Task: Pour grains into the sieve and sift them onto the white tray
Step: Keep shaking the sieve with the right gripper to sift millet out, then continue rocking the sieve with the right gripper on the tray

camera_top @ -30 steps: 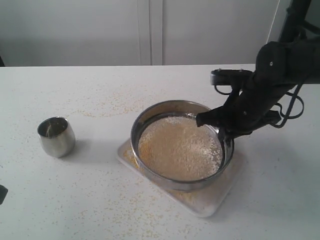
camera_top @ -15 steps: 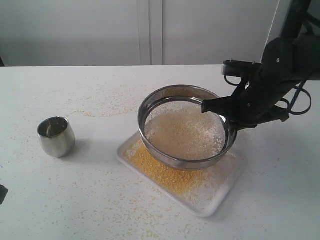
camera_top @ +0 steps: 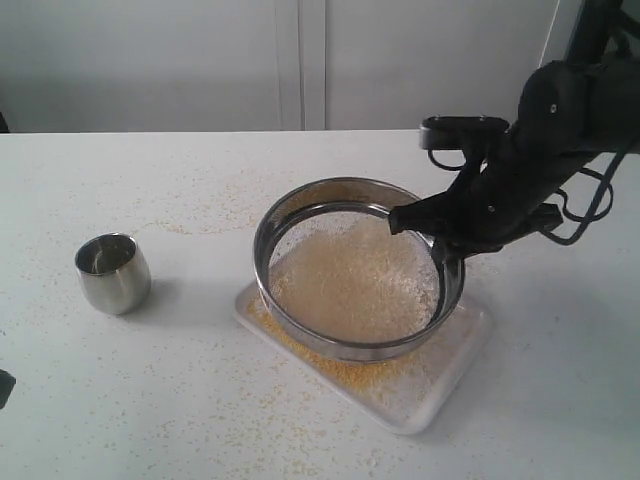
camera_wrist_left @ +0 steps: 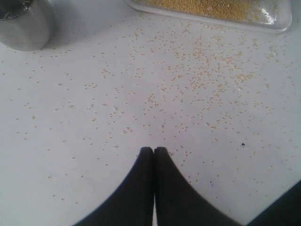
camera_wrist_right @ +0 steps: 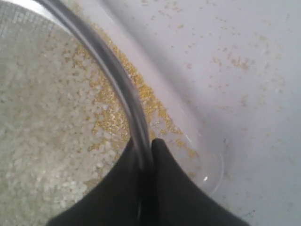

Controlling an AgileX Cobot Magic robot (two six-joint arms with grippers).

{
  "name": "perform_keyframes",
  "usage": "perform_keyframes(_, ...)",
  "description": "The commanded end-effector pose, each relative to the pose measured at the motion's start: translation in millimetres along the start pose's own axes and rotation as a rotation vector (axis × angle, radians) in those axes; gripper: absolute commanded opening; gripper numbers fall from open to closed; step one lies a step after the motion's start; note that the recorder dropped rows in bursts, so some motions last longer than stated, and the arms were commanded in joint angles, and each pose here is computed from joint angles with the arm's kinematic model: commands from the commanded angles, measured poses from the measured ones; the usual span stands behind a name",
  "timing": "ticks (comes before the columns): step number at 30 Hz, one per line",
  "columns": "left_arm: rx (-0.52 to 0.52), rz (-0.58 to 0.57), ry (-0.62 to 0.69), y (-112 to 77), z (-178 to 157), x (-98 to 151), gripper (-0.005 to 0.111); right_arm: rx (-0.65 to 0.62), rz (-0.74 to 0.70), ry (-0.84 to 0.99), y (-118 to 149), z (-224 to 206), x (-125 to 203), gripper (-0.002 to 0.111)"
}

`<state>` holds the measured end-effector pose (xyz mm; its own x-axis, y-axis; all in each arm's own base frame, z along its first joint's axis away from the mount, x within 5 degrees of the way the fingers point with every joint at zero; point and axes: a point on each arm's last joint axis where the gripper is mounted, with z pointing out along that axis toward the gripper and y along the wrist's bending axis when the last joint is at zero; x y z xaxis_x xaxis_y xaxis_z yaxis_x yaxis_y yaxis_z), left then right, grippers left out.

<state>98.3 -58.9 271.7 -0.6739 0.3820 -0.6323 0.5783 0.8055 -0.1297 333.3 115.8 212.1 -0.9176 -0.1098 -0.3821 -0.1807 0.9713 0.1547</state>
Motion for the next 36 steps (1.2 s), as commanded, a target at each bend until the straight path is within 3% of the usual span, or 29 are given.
perform_keyframes(1, 0.013, 0.000, -0.006, -2.2, -2, 0, 0.000, 0.017, 0.192, -0.090, -15, -5, -11, 0.000)
perform_keyframes(6, 0.013, 0.000, -0.006, -2.2, -2, 0, 0.000, -0.005, -0.019, -0.007, -1, -3, -2, 0.000)
perform_keyframes(11, 0.013, 0.000, -0.006, -2.2, -2, 0, 0.000, 0.016, 0.216, -0.078, -14, -4, -11, 0.000)
perform_keyframes(14, 0.013, 0.000, -0.006, -2.2, -2, 0, 0.000, -0.050, 0.048, -0.010, 4, -8, -4, 0.000)
perform_keyframes(17, 0.013, 0.000, -0.006, -2.2, -2, 0, 0.000, -0.026, -0.046, -0.063, 5, -11, -8, 0.000)
perform_keyframes(21, 0.013, 0.000, -0.006, -2.2, -2, 0, 0.000, -0.020, 0.172, -0.118, -8, -6, -16, 0.000)
perform_keyframes(25, 0.013, 0.000, -0.006, -2.2, -2, 0, 0.000, -0.042, -0.073, -0.019, 7, -5, -5, 0.000)
perform_keyframes(26, 0.013, 0.000, -0.006, -2.2, -2, 0, 0.000, -0.009, -0.081, -0.033, 4, -5, -7, 0.000)
perform_keyframes(30, 0.013, 0.000, -0.006, -2.2, -2, 0, 0.000, 0.065, 0.169, -0.049, -19, 1, -11, 0.000)
perform_keyframes(34, 0.013, 0.000, -0.006, -2.2, -2, 0, 0.000, 0.017, -0.070, 0.038, -3, 3, -1, 0.000)
perform_keyframes(36, 0.013, 0.000, -0.006, -2.2, -2, 0, 0.000, 0.074, 0.021, -0.015, -13, 6, -6, 0.000)
